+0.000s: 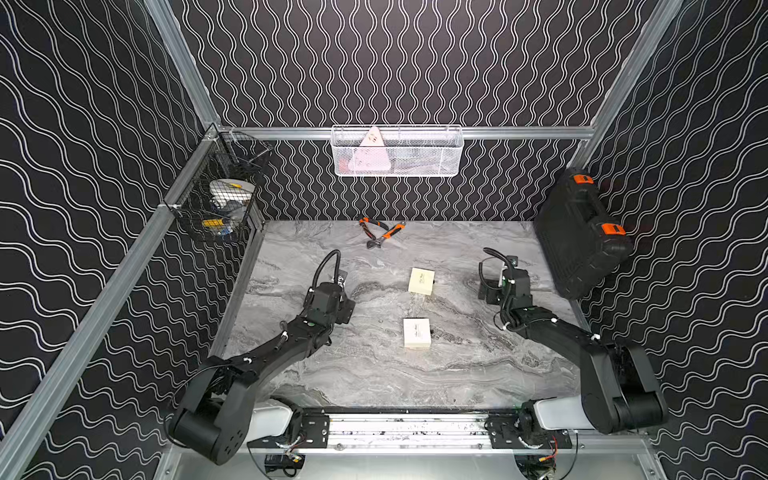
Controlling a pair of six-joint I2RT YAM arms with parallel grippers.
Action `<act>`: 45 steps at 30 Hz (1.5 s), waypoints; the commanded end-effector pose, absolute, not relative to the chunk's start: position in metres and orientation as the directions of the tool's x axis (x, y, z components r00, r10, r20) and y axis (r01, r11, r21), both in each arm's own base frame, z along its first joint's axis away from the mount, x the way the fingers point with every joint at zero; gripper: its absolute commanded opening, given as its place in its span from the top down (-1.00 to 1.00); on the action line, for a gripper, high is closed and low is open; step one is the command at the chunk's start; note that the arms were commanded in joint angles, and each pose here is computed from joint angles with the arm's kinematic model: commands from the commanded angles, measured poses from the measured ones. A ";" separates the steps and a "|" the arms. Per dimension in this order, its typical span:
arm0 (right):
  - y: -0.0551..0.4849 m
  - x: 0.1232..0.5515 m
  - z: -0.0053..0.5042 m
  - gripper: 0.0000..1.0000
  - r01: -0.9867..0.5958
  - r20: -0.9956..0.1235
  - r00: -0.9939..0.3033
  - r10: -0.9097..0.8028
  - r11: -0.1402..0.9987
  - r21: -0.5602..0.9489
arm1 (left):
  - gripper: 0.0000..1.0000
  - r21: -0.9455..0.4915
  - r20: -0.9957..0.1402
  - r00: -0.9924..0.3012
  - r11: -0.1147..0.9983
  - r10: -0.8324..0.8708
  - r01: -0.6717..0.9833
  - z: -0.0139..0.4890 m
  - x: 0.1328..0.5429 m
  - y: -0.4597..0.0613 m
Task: Place the earrings into the drawer-style jewelry box
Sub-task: Reset both arms
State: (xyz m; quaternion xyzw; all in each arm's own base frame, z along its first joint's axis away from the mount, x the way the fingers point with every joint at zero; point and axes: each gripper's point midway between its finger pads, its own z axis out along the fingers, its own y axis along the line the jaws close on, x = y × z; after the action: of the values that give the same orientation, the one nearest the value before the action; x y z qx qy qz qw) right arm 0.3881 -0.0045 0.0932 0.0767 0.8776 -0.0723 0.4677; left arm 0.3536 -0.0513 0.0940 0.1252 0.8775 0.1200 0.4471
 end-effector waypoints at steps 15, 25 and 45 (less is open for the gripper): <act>-0.030 0.401 0.076 -1.00 0.207 -0.932 -0.327 0.159 0.974 0.094 | -0.89 0.054 -0.948 -0.309 0.996 0.074 0.072 0.090 0.390 -0.024; -0.030 0.407 0.071 -1.00 0.178 -0.919 -0.351 0.180 0.976 0.124 | -0.97 0.014 -0.934 -0.357 0.999 0.027 0.037 0.073 0.401 -0.012; -0.024 0.410 0.068 -1.00 0.138 -0.912 -0.376 0.166 0.983 0.122 | -0.97 0.020 -0.929 -0.371 1.000 0.019 0.003 0.070 0.404 -0.006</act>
State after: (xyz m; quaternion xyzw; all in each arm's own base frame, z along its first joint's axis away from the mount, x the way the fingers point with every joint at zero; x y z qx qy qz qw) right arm 0.4067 -0.0245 0.0657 0.0946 0.8313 0.0119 0.5475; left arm 0.4017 -0.0074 0.0655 0.0142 0.8332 0.0078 0.5527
